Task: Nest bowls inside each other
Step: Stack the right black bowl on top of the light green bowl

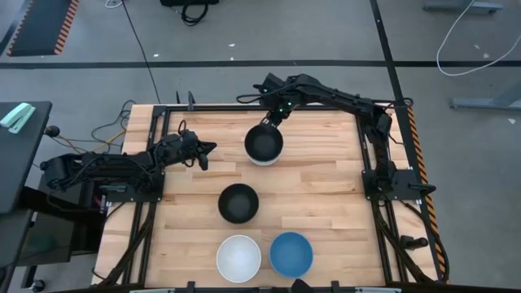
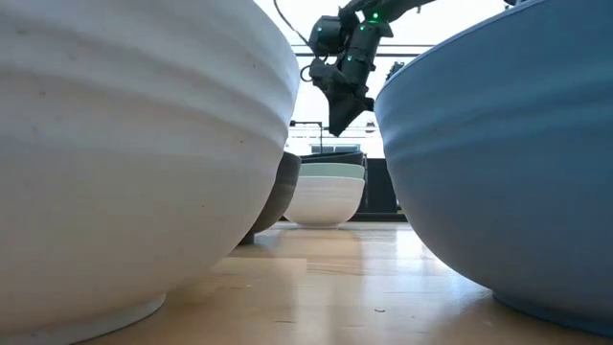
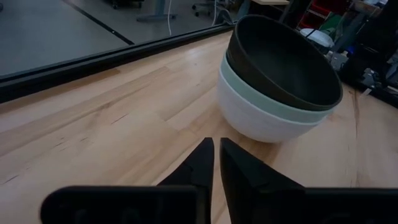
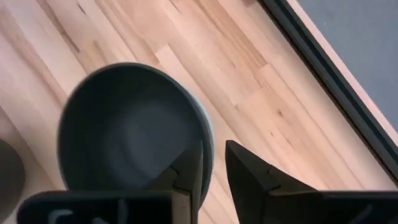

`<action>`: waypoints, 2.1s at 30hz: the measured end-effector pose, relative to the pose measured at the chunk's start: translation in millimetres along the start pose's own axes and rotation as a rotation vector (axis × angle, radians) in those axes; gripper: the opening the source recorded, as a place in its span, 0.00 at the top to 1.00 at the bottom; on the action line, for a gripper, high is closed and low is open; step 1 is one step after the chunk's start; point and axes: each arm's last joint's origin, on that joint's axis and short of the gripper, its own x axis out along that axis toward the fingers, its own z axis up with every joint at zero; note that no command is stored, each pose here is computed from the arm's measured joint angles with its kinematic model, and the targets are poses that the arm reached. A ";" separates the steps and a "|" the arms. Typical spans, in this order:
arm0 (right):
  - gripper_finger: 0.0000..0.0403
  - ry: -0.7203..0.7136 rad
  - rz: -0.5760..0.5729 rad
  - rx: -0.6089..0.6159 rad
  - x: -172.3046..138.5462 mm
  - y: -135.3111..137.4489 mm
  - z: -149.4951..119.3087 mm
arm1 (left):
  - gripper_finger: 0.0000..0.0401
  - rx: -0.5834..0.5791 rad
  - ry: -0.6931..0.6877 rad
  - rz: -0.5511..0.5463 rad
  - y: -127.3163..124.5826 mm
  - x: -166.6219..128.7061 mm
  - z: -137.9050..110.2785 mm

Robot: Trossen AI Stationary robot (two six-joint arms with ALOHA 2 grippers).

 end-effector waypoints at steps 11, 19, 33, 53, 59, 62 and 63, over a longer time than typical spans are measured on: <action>0.96 -0.019 0.003 -0.060 -0.2 10.2 -0.4 | 0.92 -0.003 0.000 0.000 0.0 0.0 0.0; 0.99 0.001 0.009 -0.083 4.5 19.9 -3.2 | 0.94 -0.003 0.005 0.002 0.2 0.0 -0.5; 1.00 0.121 -0.028 -0.073 41.1 10.5 -21.2 | 0.95 -0.002 0.040 0.012 1.1 -0.1 -3.9; 1.00 0.006 0.034 -0.101 45.1 6.8 -9.2 | 0.96 -0.002 0.038 0.012 1.0 -0.1 -3.7; 1.00 -0.089 0.106 -0.123 43.8 9.8 0.7 | 0.94 -0.003 0.038 0.012 1.0 -0.1 -3.7; 1.00 -0.095 0.106 -0.134 43.7 9.8 1.3 | 0.94 -0.003 0.038 0.012 1.0 -0.1 -3.7; 1.00 -0.100 0.107 -0.140 43.7 9.9 1.8 | 0.94 -0.003 0.037 0.012 1.0 -0.1 -3.7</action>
